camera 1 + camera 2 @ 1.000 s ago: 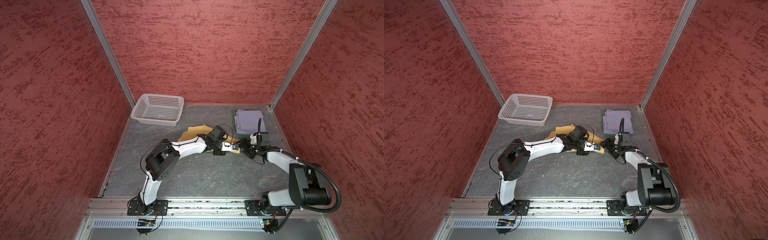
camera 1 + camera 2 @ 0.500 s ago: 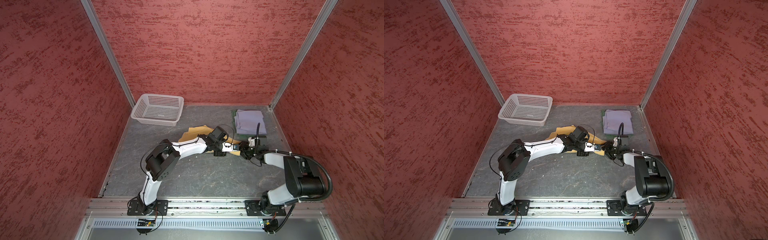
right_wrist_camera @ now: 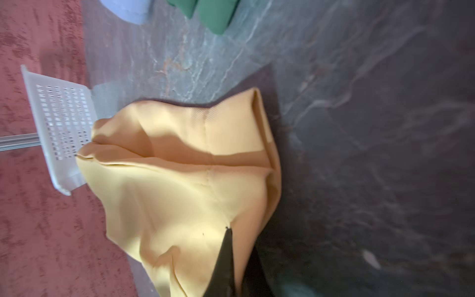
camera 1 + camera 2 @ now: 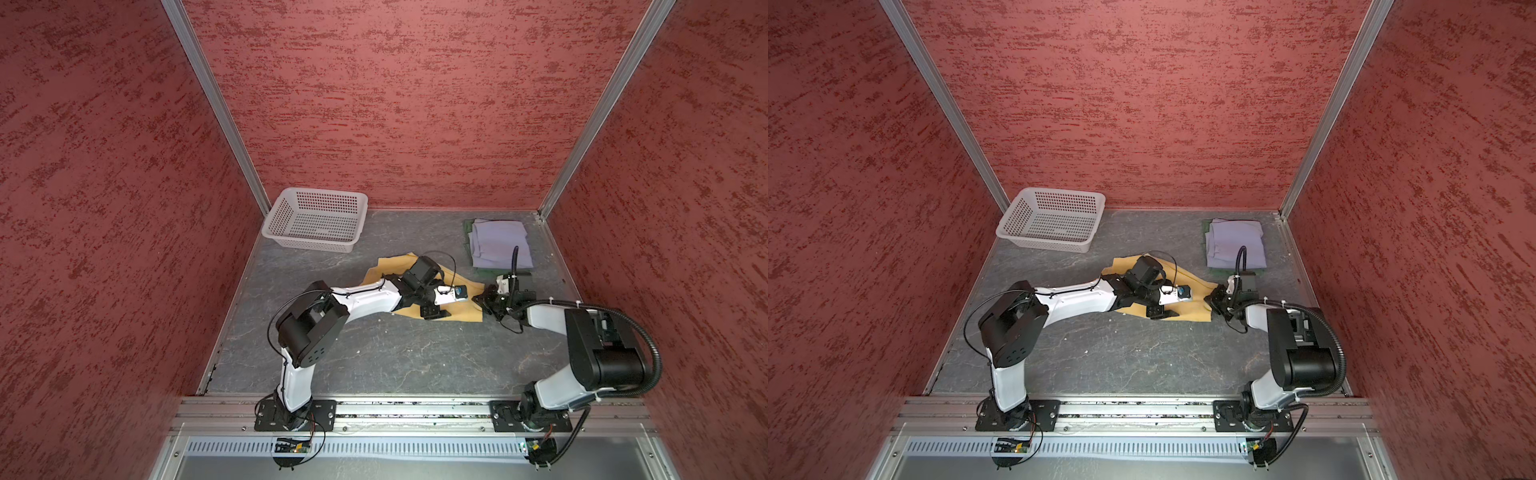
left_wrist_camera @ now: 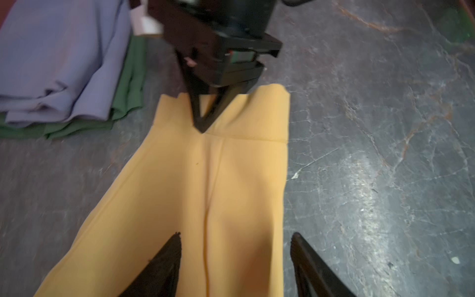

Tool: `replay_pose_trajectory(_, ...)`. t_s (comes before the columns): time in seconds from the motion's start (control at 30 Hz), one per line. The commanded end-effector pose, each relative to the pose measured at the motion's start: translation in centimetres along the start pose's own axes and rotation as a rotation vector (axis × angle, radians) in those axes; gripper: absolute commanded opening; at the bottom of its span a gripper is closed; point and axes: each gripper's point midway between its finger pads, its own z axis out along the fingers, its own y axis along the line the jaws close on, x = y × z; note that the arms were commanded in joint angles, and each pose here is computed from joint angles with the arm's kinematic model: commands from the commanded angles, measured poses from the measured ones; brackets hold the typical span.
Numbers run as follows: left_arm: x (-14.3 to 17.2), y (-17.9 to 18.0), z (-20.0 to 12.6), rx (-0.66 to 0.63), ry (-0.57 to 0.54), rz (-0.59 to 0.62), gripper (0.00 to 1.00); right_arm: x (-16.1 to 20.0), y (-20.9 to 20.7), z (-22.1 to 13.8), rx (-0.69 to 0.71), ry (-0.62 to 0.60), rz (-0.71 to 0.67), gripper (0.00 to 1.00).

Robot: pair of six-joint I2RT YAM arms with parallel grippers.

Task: Fold and stack skirts
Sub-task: Fold the skirt at the center of the table.

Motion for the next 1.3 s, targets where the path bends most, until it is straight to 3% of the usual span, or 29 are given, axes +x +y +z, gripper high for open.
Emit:
replay_pose_trajectory(0.0, -2.2, 6.8, -3.6, -0.171, -0.142, -0.2, 0.69, -1.0, -1.3, -1.1, 0.131, -0.041, -0.091, 0.0)
replay_pose_trajectory(0.17, 1.3, 10.7, -2.6, -0.294, -0.04, -0.369, 0.63, -1.5, -2.2, -2.8, 0.233, -0.072, -0.15, 0.0)
replay_pose_trajectory(0.3, 5.1, 10.9, 0.1, -0.339, 0.09, -0.451, 0.48, -2.0, -1.7, -4.3, 0.256, -0.114, -0.186, 0.0)
replay_pose_trajectory(0.47, 9.4, 11.7, 1.7, -0.486, 0.221, -0.441, 0.31, -2.5, -1.7, -5.4, 0.298, -0.14, -0.213, 0.0)
replay_pose_trajectory(0.53, 10.5, 12.7, 1.5, -0.554, 0.273, -0.424, 0.29, -2.7, -1.8, -5.7, 0.315, -0.148, -0.221, 0.0)
replay_pose_trajectory(0.67, 11.1, 14.1, 0.3, -0.616, 0.307, -0.445, 0.32, -2.8, -2.3, -6.0, 0.351, -0.151, -0.229, 0.0)
replay_pose_trajectory(0.77, 11.9, 15.4, -1.3, -0.673, 0.337, -0.488, 0.46, -3.2, -2.5, -6.5, 0.381, -0.167, -0.244, 0.0)
replay_pose_trajectory(0.9, 13.7, 17.2, -3.6, -0.744, 0.394, -0.534, 0.54, -3.6, -2.3, -6.9, 0.394, -0.187, -0.259, 0.0)
replay_pose_trajectory(1.1, 11.0, 18.1, -6.7, -0.798, 0.325, -0.543, 0.56, -3.7, -1.5, -6.9, 0.364, -0.177, -0.296, 0.0)
replay_pose_trajectory(1.27, 4.7, 14.8, -6.6, -0.749, 0.222, -0.487, 0.55, -3.8, -0.6, -7.0, 0.332, -0.178, -0.31, 0.0)
